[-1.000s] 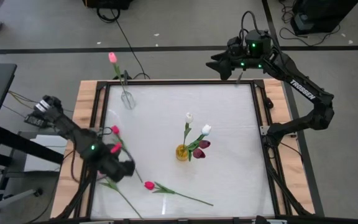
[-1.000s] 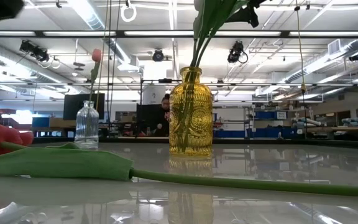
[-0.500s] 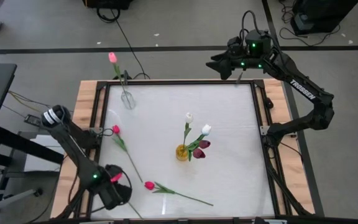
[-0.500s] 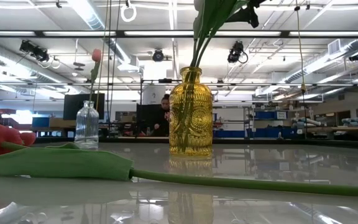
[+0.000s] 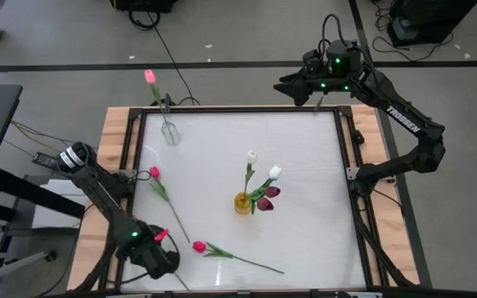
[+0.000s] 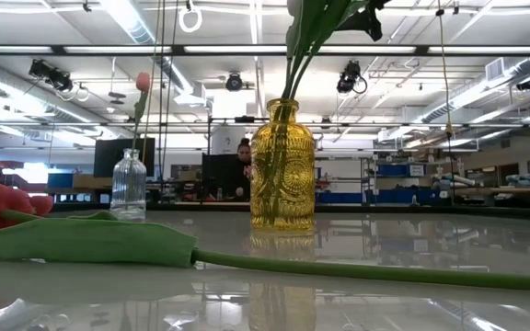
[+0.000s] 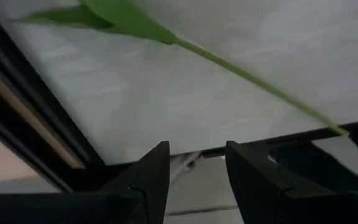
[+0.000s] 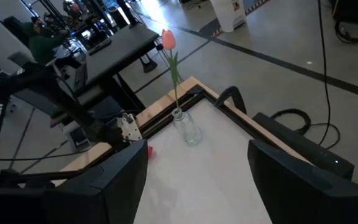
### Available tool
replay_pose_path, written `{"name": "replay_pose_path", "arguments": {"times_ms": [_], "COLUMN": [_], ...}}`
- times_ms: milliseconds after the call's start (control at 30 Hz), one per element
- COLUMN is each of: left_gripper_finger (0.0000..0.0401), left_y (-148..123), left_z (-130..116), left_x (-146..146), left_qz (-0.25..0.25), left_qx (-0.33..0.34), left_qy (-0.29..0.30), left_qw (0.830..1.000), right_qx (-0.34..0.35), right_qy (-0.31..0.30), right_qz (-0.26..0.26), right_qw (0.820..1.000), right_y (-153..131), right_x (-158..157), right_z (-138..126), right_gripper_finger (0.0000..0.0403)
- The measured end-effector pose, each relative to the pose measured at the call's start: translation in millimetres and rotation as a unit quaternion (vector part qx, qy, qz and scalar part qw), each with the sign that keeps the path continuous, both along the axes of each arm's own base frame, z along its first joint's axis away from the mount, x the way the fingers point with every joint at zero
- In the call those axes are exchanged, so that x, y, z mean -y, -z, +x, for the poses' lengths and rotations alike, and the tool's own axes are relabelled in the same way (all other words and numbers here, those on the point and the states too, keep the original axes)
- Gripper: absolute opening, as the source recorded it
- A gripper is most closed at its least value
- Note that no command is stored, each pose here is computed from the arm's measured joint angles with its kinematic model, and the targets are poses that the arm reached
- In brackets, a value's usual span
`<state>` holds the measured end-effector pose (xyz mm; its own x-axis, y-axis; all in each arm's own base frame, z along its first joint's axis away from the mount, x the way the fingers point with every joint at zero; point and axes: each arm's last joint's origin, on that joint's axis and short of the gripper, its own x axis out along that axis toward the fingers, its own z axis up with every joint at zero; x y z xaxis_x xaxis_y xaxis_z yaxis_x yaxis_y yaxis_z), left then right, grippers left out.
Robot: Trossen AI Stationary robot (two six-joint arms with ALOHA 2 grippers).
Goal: Sort flowers into vase by color
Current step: Put the pink tulip into the transparent flower vase
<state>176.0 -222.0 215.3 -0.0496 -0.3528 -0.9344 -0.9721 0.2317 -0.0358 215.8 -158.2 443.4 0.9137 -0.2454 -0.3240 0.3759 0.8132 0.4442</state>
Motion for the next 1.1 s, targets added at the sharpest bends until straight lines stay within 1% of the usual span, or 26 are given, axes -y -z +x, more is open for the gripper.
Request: {"name": "replay_pose_path", "arguments": {"times_ms": [100,167,233,333,533,633,933,1100], "left_gripper_finger": [0.0160,0.0160,0.0160,0.0160,0.0160,0.0160,0.0160,0.0160], "left_y": [4.6,10.1,17.7,26.9,45.4,53.0,59.8,59.9], "left_z": [12.4,15.3,21.7,23.4,30.9,32.7,39.9,45.4], "left_x": [-3.1,-7.8,-8.8,-9.2,-1.7,-1.5,-8.6,-14.2], "left_qz": [-0.001,0.020,0.026,0.038,0.032,0.041,0.061,0.077], "left_qx": [0.009,-0.009,-0.020,-0.048,-0.070,-0.081,-0.084,-0.060], "left_qy": [-0.024,-0.035,-0.045,-0.051,-0.055,-0.058,-0.070,-0.071], "left_qw": [1.000,0.999,0.998,0.997,0.996,0.994,0.992,0.993], "right_qx": [0.000,0.000,0.002,0.005,0.006,0.007,0.006,0.006], "right_qy": [-0.002,-0.006,-0.015,-0.031,-0.047,-0.055,-0.061,-0.062], "right_qz": [-0.001,-0.002,0.000,0.002,-0.004,-0.002,-0.011,-0.014], "right_qw": [1.000,1.000,1.000,1.000,0.999,0.998,0.998,0.998], "right_y": [0.0,-0.1,-0.1,-0.2,-0.3,-0.3,-0.4,-0.4], "right_x": [0.0,-0.2,-0.7,-1.6,-2.4,-2.8,-2.9,-2.9], "right_z": [0.0,0.0,0.2,0.4,0.6,0.6,0.6,0.6], "right_gripper_finger": [0.0284,0.0284,0.0284,0.0284,0.0284,0.0284,0.0284,0.0284]}}
